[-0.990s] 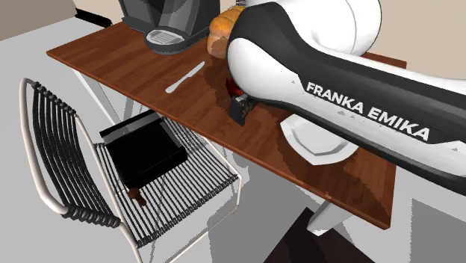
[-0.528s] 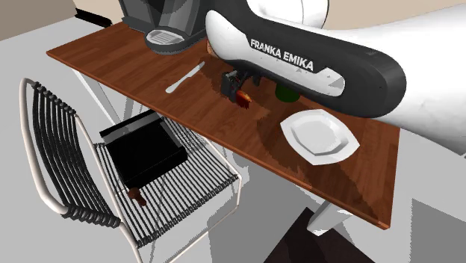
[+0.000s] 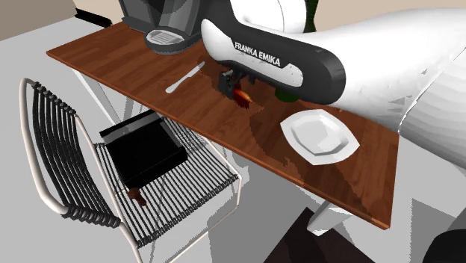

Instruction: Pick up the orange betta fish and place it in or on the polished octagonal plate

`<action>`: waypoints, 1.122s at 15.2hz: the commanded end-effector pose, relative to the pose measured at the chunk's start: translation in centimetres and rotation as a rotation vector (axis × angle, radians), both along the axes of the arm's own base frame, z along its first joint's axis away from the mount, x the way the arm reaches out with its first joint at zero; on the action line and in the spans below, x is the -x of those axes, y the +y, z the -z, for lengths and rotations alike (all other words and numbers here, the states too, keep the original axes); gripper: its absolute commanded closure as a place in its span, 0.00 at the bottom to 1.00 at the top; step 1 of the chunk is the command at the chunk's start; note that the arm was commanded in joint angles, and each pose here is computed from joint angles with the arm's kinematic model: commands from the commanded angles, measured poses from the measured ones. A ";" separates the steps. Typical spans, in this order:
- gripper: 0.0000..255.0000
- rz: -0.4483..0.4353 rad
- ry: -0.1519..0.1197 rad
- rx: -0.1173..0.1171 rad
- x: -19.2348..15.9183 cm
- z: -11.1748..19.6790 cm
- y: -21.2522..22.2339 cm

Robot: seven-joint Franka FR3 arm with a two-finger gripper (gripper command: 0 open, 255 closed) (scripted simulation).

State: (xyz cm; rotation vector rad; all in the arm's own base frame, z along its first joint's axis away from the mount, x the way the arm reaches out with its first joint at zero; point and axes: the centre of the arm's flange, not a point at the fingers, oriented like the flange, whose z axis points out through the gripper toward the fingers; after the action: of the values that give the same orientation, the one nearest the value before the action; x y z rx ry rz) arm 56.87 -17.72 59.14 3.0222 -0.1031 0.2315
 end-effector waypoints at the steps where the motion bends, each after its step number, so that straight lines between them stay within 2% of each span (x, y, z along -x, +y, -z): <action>1: 0.00 0.000 -0.001 0.000 -0.2 1.1 -0.2; 2: 0.00 0.000 -0.001 0.000 -0.4 1.9 -0.3; 10: 0.00 0.000 -0.001 0.000 -0.4 1.9 -0.3; 11: 1.00 0.000 -0.001 0.000 -0.4 1.9 -0.3; 17: 1.00 0.000 -0.001 0.000 -0.4 1.9 -0.3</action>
State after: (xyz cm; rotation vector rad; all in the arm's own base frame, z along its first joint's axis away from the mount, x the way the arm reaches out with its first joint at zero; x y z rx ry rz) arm 57.24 -17.96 57.24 3.0221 -0.1027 0.2331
